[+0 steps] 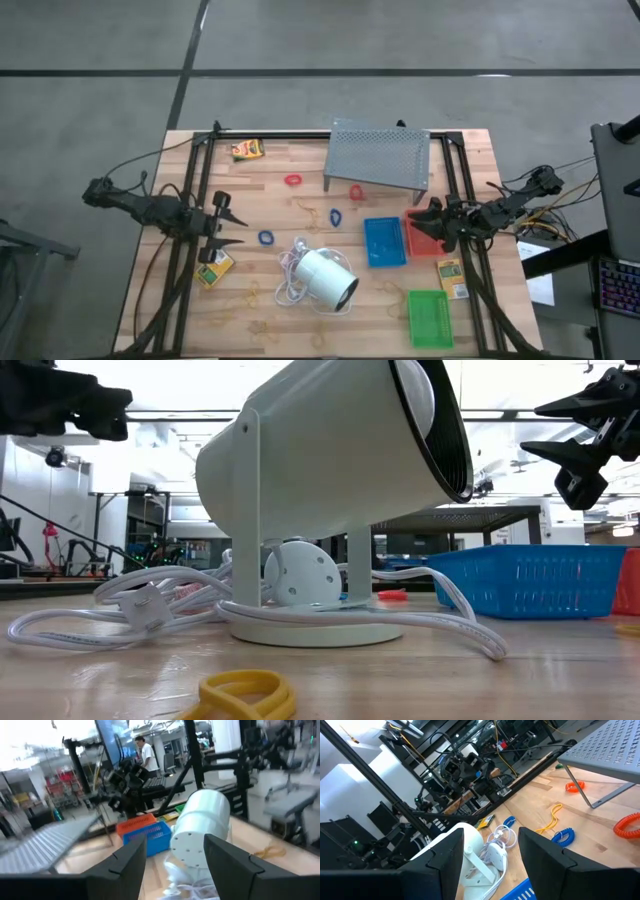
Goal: Pick & Place Office Desk Supplies
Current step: Put the yellow rubber band into the blue bin
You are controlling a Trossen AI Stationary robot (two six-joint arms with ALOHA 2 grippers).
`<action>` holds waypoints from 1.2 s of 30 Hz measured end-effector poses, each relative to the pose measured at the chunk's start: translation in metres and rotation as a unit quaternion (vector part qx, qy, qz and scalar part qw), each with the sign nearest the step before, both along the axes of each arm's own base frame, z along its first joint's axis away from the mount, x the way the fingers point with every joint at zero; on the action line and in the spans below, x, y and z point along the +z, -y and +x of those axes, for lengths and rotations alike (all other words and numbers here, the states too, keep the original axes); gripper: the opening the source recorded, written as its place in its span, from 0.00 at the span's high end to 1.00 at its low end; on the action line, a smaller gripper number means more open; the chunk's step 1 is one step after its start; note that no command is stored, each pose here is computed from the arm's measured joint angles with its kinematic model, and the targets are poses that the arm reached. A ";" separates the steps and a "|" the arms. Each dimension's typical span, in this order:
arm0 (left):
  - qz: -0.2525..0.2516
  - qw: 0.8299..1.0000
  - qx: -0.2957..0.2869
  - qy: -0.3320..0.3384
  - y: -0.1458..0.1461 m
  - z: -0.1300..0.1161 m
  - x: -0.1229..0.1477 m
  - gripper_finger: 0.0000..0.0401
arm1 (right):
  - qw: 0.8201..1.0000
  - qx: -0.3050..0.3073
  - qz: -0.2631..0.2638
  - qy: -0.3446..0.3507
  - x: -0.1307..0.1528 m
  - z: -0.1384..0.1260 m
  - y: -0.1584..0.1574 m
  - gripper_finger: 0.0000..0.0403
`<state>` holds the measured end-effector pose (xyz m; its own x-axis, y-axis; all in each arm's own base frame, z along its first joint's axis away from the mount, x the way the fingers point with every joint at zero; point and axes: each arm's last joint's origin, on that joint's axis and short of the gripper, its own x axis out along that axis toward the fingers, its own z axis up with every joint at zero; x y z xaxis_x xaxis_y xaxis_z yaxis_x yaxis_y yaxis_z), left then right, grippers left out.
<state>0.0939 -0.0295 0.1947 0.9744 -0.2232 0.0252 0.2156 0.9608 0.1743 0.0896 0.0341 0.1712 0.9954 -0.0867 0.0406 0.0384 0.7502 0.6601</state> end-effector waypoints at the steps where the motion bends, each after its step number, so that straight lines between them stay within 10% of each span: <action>1: -0.040 0.999 0.006 -0.006 0.000 0.000 0.001 0.50 | 1.000 0.000 0.000 0.000 0.000 0.000 0.000 0.54; 15: -0.097 0.981 0.097 -0.138 0.001 0.018 0.019 0.50 | 1.000 0.000 0.000 0.000 0.000 0.000 0.000 0.54; 26: -0.080 0.954 0.138 -0.254 0.023 0.081 0.042 0.50 | 1.000 0.000 0.000 0.000 0.000 0.000 0.000 0.54; 36: -0.046 0.883 0.210 -0.417 0.063 0.122 0.065 0.50 | 1.000 0.000 0.000 0.000 0.000 0.000 0.000 0.54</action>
<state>0.2160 -0.0927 0.2600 0.6590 0.1271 -0.7413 -0.1460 0.9885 0.0397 0.0896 0.0342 0.1711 0.9955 -0.0860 0.0399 0.0384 0.7506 0.6597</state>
